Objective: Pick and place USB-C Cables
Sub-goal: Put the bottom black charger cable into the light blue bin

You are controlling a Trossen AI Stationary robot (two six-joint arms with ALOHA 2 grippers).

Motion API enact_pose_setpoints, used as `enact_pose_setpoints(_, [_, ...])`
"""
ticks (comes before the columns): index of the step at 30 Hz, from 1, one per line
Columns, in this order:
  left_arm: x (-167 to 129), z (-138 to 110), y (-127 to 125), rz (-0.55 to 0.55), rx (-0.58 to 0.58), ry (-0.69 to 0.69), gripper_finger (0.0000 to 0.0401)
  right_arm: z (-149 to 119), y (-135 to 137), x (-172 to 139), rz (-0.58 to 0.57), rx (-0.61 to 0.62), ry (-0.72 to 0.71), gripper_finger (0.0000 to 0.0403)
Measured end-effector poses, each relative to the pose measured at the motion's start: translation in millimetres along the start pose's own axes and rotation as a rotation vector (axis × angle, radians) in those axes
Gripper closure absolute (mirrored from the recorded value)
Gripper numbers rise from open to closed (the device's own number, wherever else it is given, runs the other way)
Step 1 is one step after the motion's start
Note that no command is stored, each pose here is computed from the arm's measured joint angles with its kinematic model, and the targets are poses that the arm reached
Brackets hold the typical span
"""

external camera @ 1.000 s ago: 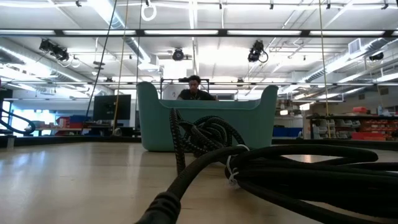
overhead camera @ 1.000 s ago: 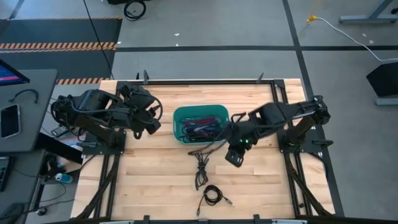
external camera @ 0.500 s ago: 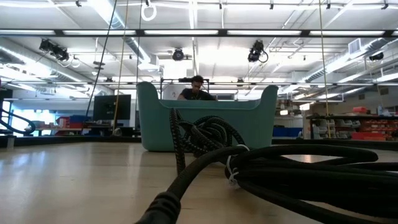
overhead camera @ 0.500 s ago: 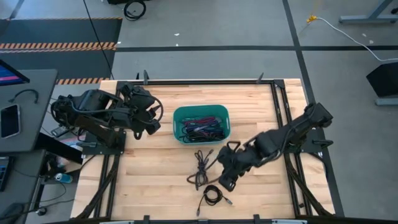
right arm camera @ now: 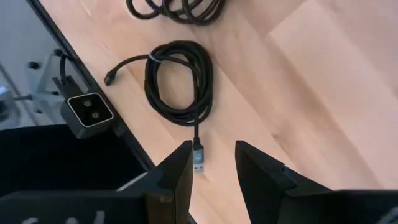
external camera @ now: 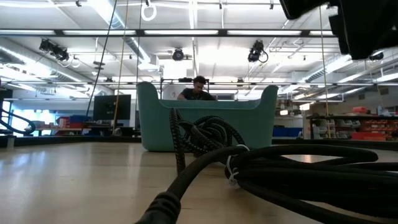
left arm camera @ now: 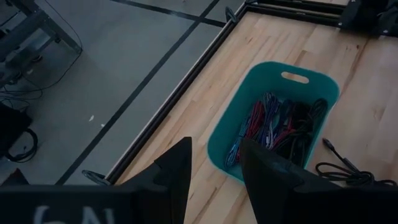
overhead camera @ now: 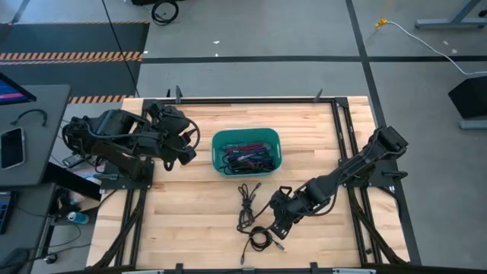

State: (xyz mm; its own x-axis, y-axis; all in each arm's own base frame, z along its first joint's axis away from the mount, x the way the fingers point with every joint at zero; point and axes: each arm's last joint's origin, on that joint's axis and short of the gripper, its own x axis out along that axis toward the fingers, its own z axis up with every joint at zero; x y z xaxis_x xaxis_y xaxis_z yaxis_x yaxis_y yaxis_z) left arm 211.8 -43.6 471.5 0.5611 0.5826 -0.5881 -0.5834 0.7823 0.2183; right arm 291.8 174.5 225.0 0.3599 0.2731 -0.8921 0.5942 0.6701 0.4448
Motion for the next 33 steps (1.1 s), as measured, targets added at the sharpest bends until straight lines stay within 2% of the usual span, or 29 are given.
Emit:
enact_pose_setpoints(8, [0, 0, 0, 0.000, 0.000, 0.000, 0.0259, -3, -9, 23, 0.148, 0.047, 0.014, 0.0274])
enact_pose_setpoints(16, [0, 0, 0, 0.000, 0.001, 0.000, 0.0259, -9, -14, 35, 0.109, 0.055, 0.046, 0.0227])
enact_pose_setpoints(20, [0, 0, 0, 0.000, 0.001, 0.000, 0.0259, -13, -12, 61, 0.117, 0.045, 0.115, 0.0191])
enact_pose_setpoints(25, [0, 0, 0, 0.000, 0.001, 0.000, 0.0259, -23, -7, 98, 0.198, 0.037, 0.243, 0.0155])
enact_pose_setpoints(33, [0, 0, 0, 0.000, 0.001, 0.000, 0.0259, -34, -2, 123, 0.252, 0.078, 0.252, 0.0143])
